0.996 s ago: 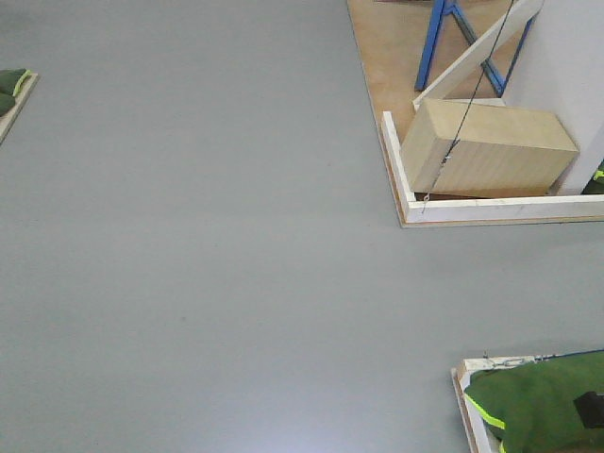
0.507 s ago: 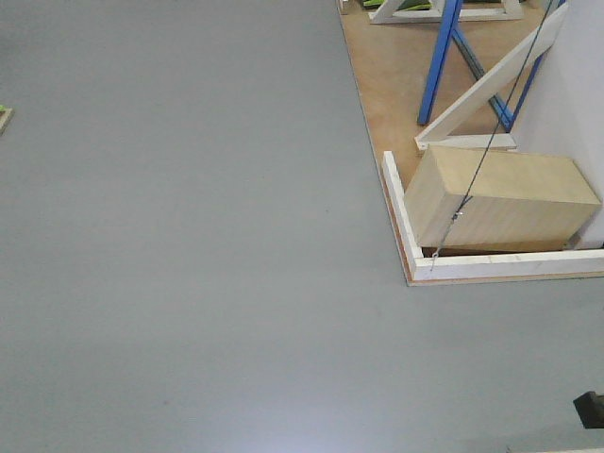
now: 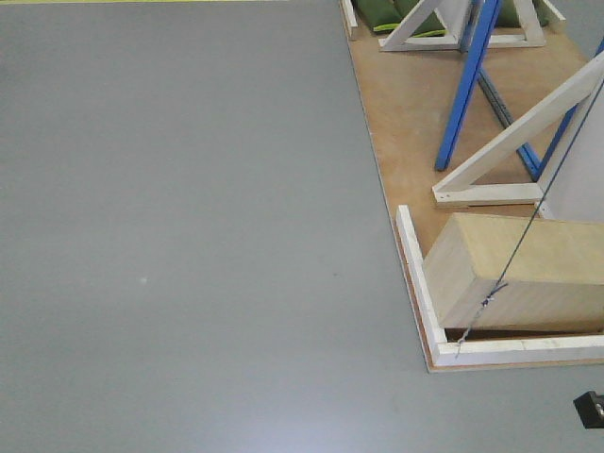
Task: Move to blue door and open it
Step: 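Drive the base forward and turn toward the blue door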
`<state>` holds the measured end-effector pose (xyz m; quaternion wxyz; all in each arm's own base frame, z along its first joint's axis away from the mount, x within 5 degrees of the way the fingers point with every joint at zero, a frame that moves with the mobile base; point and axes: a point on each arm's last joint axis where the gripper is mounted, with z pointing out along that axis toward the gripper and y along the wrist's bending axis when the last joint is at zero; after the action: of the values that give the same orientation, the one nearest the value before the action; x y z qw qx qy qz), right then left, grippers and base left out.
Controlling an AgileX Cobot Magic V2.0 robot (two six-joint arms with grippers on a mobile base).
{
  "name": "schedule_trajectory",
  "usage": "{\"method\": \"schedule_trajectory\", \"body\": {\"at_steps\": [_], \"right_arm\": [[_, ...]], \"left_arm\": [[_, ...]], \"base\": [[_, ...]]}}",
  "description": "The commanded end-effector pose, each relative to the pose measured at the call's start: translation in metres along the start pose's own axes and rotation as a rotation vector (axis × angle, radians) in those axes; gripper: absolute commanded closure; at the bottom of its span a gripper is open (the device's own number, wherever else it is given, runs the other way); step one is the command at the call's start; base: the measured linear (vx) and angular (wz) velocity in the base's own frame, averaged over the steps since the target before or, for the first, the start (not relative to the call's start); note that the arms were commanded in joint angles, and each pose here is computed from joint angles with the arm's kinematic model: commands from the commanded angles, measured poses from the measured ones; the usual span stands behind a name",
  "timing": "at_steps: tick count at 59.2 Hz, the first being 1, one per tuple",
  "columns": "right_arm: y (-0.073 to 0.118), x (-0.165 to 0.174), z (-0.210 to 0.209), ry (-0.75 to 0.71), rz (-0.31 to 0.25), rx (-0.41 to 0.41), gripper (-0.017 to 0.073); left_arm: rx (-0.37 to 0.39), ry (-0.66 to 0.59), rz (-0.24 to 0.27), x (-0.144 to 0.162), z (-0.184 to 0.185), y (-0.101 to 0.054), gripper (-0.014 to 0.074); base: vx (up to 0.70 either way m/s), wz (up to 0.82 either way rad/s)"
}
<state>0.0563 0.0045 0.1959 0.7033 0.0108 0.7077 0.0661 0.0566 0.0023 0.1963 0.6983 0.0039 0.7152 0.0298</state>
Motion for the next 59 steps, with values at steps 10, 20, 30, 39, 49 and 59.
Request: {"method": "schedule_trajectory", "body": {"at_steps": [10,20,30,39,49,59], "right_arm": [[0.0007,-0.0079,0.0006,-0.075,-0.013,-0.006,0.0561],[0.0007,-0.0079,0.0006,-0.075,-0.013,-0.006,0.0561],[0.0007,-0.0079,0.0006,-0.075,-0.013,-0.006,0.0561],[0.0007,-0.0079,0.0006,-0.075,-0.013,-0.006,0.0561],[0.0007,-0.0079,0.0006,-0.075,-0.013,-0.006,0.0561],[0.0007,-0.0079,0.0006,-0.075,-0.013,-0.006,0.0561]], "left_arm": [[0.001,-0.124,-0.008,-0.0173,-0.0031,0.0003,0.0521],[0.001,-0.124,-0.008,-0.0173,-0.0031,0.0003,0.0521],[0.001,-0.124,-0.008,-0.0173,-0.0031,0.0003,0.0521],[0.001,-0.124,-0.008,-0.0173,-0.0031,0.0003,0.0521],[0.001,-0.124,-0.008,-0.0173,-0.0031,0.0003,0.0521],[0.001,-0.124,-0.008,-0.0173,-0.0031,0.0003,0.0521]], "base": [[0.54,-0.01],[0.54,-0.01],[0.55,-0.01],[0.56,0.02],[0.55,0.07],[0.53,0.08]]}}
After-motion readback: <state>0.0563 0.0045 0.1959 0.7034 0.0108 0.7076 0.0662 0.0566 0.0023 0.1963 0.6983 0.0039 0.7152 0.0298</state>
